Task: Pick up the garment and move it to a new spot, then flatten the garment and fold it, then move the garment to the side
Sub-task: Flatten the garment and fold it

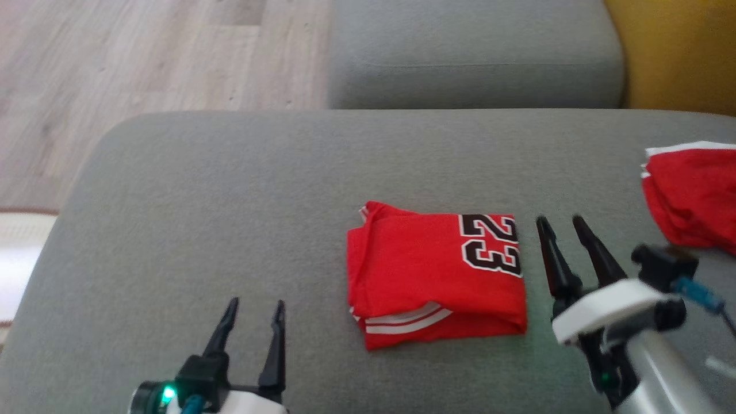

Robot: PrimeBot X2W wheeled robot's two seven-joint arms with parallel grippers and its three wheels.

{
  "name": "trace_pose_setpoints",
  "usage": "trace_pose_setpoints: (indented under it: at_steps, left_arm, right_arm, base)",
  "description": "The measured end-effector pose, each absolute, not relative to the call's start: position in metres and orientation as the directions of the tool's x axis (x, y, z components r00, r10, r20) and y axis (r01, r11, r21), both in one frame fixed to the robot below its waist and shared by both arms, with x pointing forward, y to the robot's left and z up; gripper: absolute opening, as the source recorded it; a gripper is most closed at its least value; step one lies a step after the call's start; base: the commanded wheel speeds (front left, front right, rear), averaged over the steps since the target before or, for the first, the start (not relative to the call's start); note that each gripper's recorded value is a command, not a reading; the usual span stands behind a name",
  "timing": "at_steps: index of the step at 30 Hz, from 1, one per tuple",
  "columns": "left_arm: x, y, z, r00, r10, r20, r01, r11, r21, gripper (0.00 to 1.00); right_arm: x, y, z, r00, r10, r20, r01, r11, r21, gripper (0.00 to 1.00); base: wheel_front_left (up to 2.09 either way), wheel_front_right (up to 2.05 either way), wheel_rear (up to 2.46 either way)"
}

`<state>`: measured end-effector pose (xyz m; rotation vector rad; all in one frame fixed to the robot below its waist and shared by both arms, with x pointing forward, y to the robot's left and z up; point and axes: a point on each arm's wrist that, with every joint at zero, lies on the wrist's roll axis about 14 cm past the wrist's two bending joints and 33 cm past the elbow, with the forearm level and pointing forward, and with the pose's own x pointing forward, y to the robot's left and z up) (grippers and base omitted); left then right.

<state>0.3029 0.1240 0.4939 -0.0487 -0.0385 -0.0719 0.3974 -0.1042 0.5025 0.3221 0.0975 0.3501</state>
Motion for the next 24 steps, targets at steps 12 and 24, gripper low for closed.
trace_pose_setpoints:
  at_steps: [12, 24]
  left_arm:
    - [0.299, 0.124, 0.495, 0.995, -0.088, 0.046, 0.090, 0.995, -0.039, 1.00]
    - [0.288, 0.135, 0.490, 0.998, -0.058, 0.034, 0.059, 0.998, -0.028, 1.00]
  right_arm:
    - [0.351, -0.132, 0.475, 0.973, 0.229, -0.032, -0.218, 0.954, 0.206, 1.00]
    - [0.311, -0.132, 0.457, 0.977, 0.205, -0.063, -0.192, 0.966, 0.172, 1.00]
  base:
    - [0.00, 0.00, 0.00]
    - [0.00, 0.00, 0.00]
